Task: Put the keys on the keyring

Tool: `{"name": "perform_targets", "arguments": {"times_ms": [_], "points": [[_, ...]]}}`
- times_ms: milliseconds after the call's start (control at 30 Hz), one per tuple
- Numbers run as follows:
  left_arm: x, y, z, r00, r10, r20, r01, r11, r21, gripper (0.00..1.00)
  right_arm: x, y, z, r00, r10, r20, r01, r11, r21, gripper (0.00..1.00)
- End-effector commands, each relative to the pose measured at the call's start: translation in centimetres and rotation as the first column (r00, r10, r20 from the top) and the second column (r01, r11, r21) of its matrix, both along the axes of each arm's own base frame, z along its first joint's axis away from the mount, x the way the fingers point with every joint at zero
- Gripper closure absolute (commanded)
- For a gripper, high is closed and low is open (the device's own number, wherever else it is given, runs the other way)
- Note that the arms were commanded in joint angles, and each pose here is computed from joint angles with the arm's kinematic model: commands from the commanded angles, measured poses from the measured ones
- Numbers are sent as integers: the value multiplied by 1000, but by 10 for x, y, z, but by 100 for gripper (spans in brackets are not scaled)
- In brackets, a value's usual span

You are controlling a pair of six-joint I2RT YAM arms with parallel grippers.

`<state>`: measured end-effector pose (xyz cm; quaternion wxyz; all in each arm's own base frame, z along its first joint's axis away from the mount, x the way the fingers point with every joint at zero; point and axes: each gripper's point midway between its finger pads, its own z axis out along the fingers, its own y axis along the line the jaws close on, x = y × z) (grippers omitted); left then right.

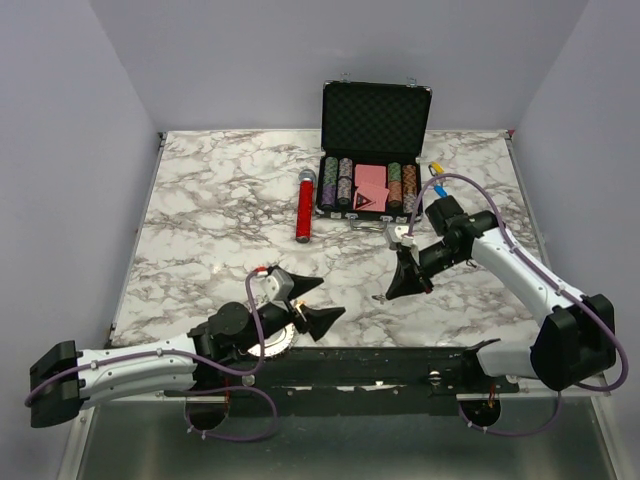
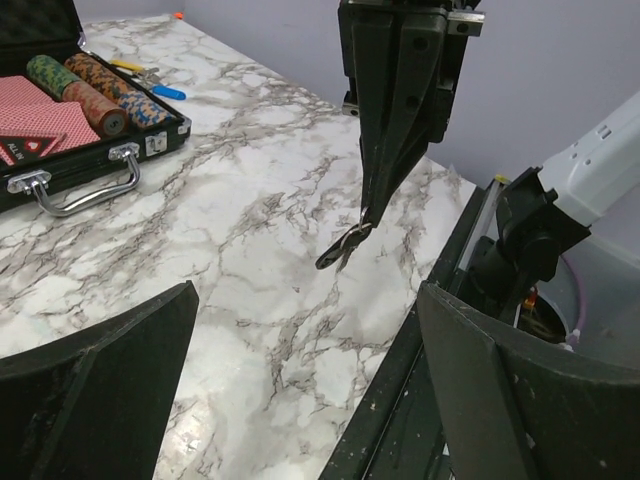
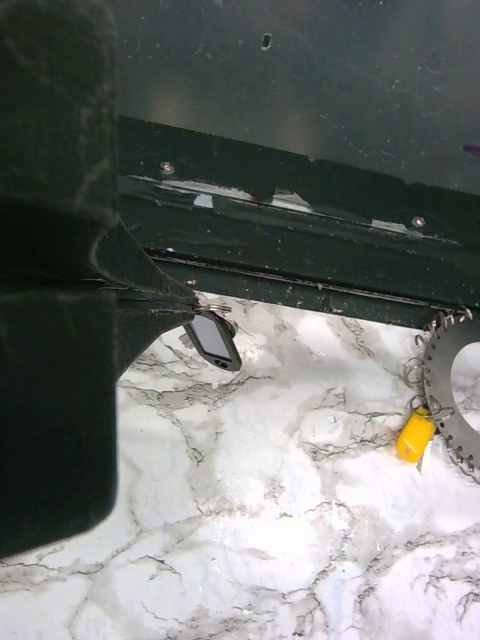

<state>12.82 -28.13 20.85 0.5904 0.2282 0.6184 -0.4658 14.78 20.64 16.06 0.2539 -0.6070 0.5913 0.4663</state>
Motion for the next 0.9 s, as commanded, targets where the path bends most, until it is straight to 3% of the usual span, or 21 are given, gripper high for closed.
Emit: {"name": "perform_targets", "arguments": {"times_ms": [0, 200, 400, 767, 867], "points": [[-10, -1, -15, 997, -65, 34, 63, 995, 78, 1, -2, -6, -2, 1000, 14, -4, -14, 998, -54, 99], [-16, -20, -6, 983, -151, 106, 139, 984, 114, 2, 0, -6, 1, 1000, 14, -9, -14, 996, -83, 99], [-19, -57, 0, 960, -252, 123, 228, 956, 183, 21, 0, -4, 1, 1000, 13, 1, -13, 994, -109, 99], [-2, -88, -8, 956, -254, 149, 210, 942, 264, 48, -2, -2, -1, 1000, 18, -1, -18, 992, -125, 99], [-4, -93, -10, 949, -275, 154, 228, 936, 267, 49, -2, -1, -1, 1000, 17, -6, -18, 992, -122, 99]]}}
